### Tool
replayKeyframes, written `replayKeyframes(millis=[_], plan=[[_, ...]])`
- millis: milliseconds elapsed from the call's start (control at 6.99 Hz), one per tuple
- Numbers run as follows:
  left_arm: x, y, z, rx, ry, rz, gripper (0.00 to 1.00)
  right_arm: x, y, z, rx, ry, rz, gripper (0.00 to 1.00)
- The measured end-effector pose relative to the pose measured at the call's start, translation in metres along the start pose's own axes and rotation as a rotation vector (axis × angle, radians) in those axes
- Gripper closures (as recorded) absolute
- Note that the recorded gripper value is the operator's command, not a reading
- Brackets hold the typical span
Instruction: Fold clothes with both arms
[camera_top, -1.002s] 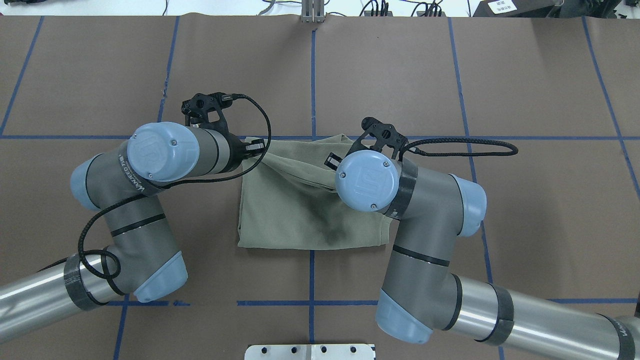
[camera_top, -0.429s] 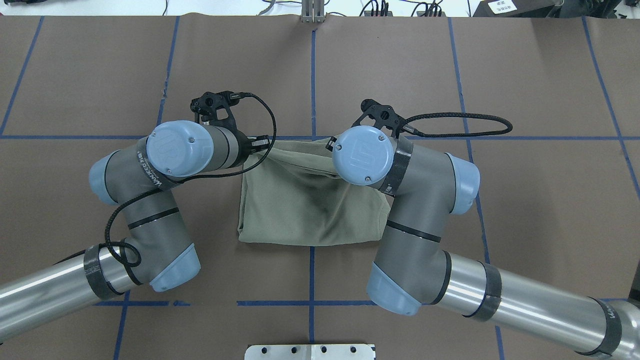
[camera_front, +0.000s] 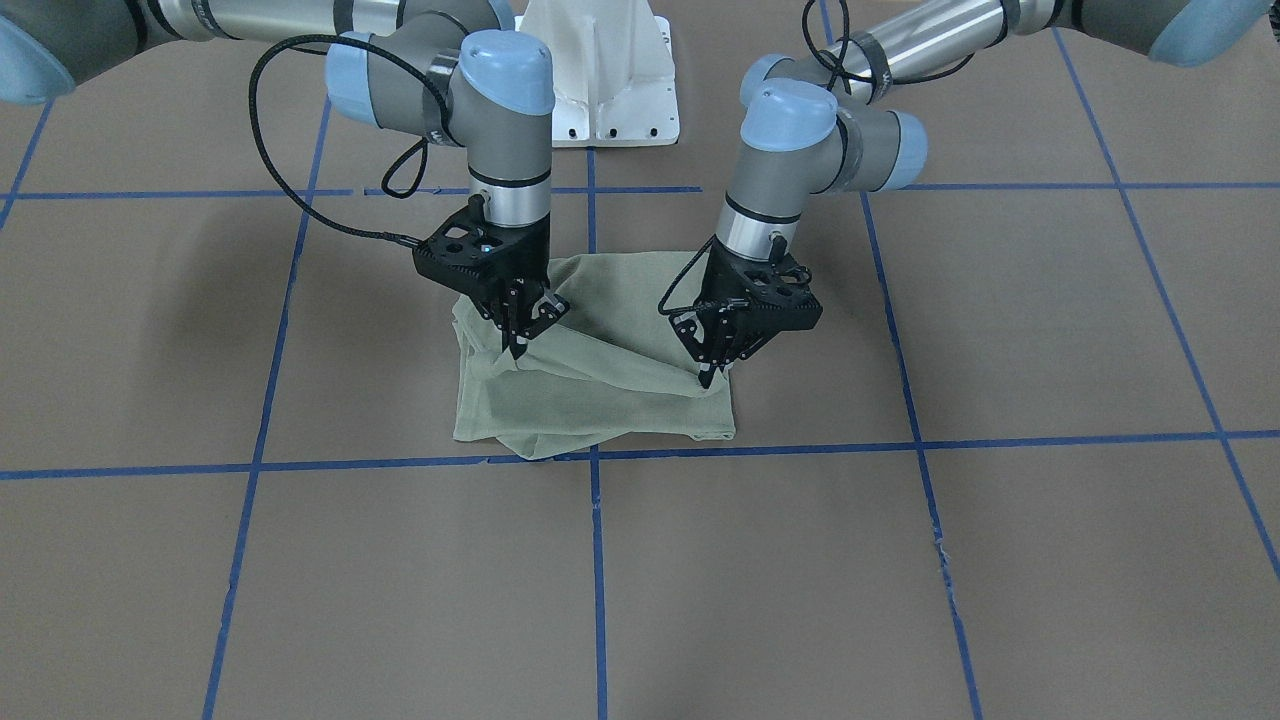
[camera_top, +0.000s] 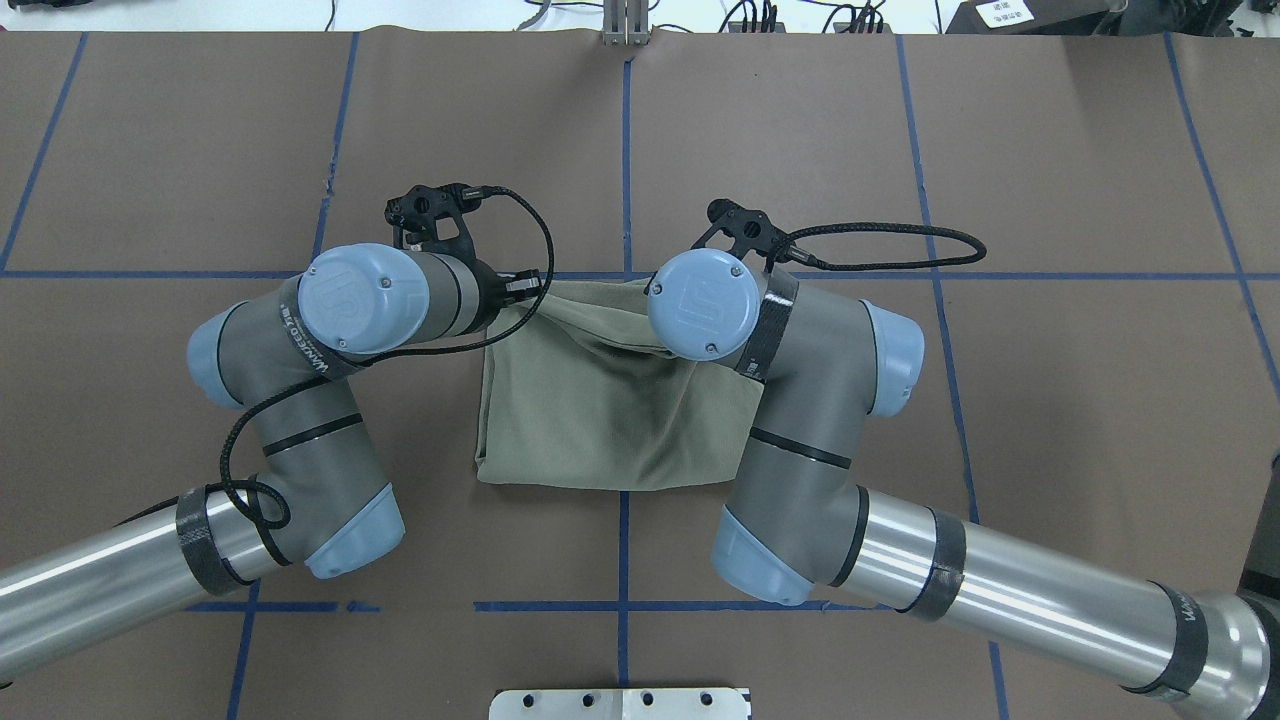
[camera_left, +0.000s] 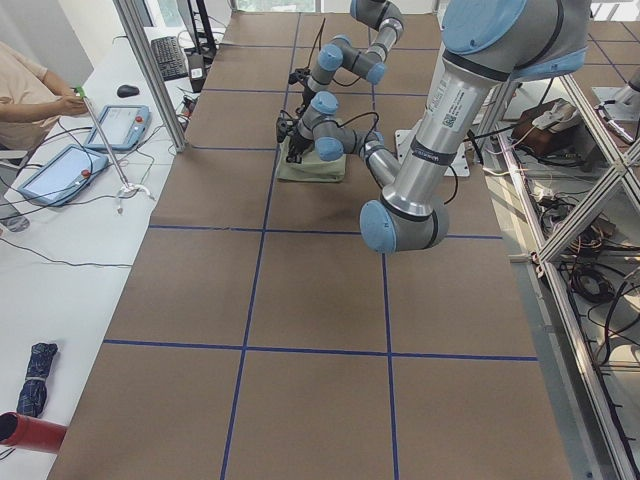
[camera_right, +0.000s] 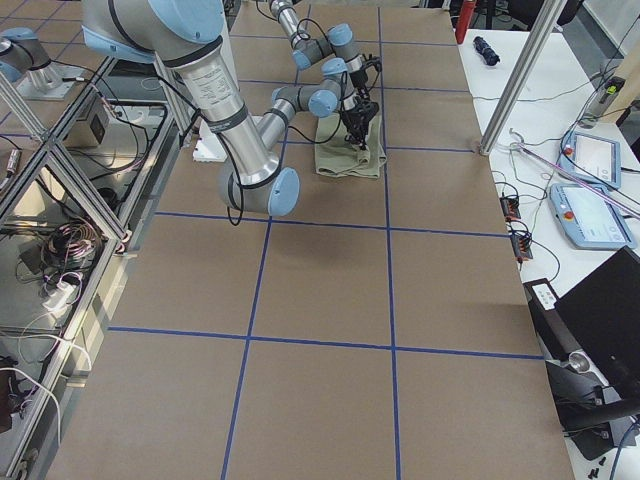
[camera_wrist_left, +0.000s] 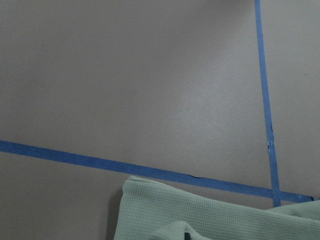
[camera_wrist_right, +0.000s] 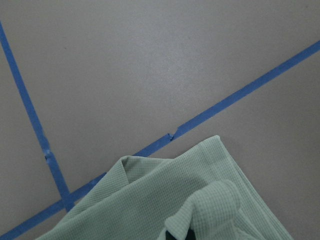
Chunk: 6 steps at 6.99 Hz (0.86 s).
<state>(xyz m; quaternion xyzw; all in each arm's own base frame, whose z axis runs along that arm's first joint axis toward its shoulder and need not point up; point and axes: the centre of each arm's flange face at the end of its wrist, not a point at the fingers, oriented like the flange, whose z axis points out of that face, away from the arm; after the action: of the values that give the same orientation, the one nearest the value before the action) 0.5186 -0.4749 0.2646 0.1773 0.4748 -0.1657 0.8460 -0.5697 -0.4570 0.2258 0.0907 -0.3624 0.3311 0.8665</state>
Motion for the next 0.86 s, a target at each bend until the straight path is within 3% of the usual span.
replayKeyframes(millis=[143, 429, 716, 859], plan=[[0.000, -0.001, 0.000, 0.001, 0.000, 0.014, 0.00, -0.002, -0.003, 0.008, -0.001, -0.019, -0.024, 0.00], [-0.003, -0.007, -0.003, 0.006, -0.001, 0.127, 0.00, -0.004, -0.023, 0.004, -0.031, -0.034, -0.064, 0.00], [-0.011, -0.034, -0.018, -0.012, 0.020, 0.227, 0.00, -0.004, -0.048, -0.038, -0.091, -0.039, -0.122, 0.00], [-0.018, -0.047, -0.026, -0.037, 0.034, 0.268, 0.00, -0.002, -0.042, -0.055, -0.107, -0.040, -0.154, 0.00]])
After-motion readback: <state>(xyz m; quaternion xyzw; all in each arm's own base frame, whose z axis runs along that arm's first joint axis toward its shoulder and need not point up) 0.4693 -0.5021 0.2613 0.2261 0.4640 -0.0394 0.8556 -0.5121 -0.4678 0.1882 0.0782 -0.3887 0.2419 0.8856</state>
